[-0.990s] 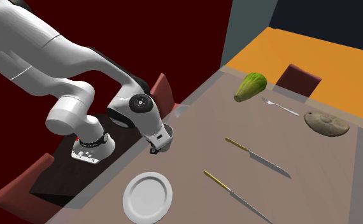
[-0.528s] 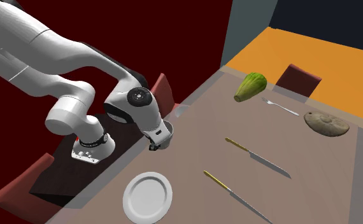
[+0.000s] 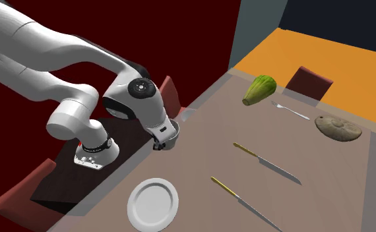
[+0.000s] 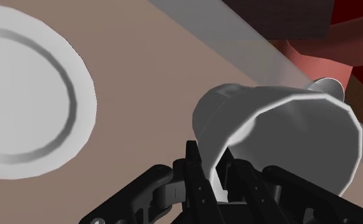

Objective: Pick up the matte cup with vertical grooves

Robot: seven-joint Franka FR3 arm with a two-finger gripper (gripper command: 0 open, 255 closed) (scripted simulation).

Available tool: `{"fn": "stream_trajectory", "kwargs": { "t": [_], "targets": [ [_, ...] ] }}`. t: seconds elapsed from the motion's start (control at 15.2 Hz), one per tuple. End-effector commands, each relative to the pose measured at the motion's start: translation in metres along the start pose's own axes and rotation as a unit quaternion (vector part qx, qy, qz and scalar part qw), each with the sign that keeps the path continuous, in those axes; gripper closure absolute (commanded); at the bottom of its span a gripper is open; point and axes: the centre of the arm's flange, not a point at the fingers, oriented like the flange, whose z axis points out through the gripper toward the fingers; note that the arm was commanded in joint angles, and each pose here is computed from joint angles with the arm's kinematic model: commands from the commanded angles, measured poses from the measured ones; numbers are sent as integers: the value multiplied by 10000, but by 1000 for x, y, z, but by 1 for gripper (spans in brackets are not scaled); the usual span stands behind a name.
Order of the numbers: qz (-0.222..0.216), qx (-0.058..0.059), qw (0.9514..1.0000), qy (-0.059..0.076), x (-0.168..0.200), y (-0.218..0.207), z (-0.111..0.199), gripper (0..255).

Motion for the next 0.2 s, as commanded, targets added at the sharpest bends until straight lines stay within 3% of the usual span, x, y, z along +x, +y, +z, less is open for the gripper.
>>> {"fn": "stream_trajectory", "kwargs": {
  "t": [0.0,0.13],
  "targets": [
    [0,0,10000,-1,-1,-2,-11,255],
    [0,0,10000,-1,-1,-2,-11,255]
  ]
}}
